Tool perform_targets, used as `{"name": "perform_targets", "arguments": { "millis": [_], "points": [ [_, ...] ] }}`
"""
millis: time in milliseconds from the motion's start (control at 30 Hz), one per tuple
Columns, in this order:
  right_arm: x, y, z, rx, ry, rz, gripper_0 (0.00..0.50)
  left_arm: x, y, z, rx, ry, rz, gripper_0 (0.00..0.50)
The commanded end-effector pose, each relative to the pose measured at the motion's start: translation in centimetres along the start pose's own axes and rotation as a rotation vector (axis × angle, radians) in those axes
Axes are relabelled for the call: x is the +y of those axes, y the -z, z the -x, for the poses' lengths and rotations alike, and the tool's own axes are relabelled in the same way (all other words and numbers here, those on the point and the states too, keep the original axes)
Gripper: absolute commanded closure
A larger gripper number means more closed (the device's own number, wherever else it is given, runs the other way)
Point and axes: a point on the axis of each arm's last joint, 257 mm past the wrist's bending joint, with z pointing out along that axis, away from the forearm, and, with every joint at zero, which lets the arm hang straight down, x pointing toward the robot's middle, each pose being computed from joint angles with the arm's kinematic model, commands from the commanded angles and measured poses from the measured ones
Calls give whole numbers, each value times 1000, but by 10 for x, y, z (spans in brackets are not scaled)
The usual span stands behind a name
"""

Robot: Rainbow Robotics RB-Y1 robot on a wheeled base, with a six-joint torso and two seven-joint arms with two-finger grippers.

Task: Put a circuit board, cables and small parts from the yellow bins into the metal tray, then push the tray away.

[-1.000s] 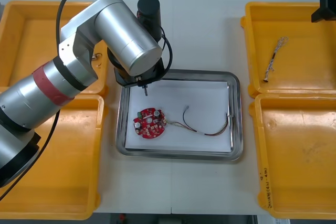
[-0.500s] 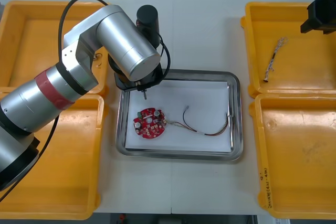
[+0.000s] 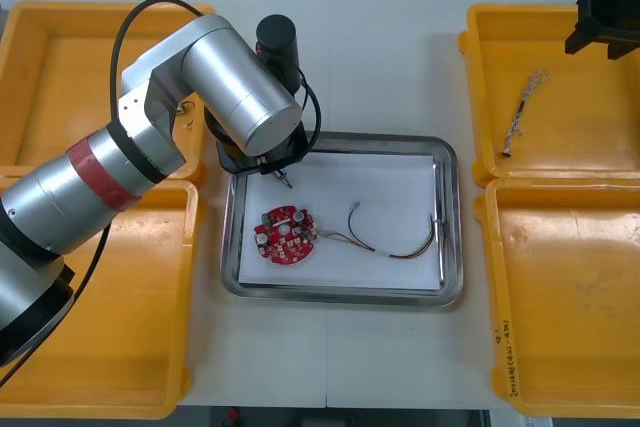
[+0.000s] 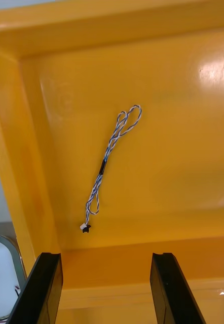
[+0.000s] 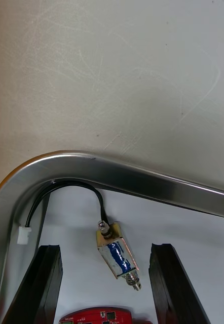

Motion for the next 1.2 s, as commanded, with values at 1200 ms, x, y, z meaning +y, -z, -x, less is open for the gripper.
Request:
{"name": "perform_targets", "arguments": {
  "millis": [1200],
  "points": [
    [18,-87,36,-65,-198,-58,0,89,117,100,-92,270,-5,0]
  ]
}}
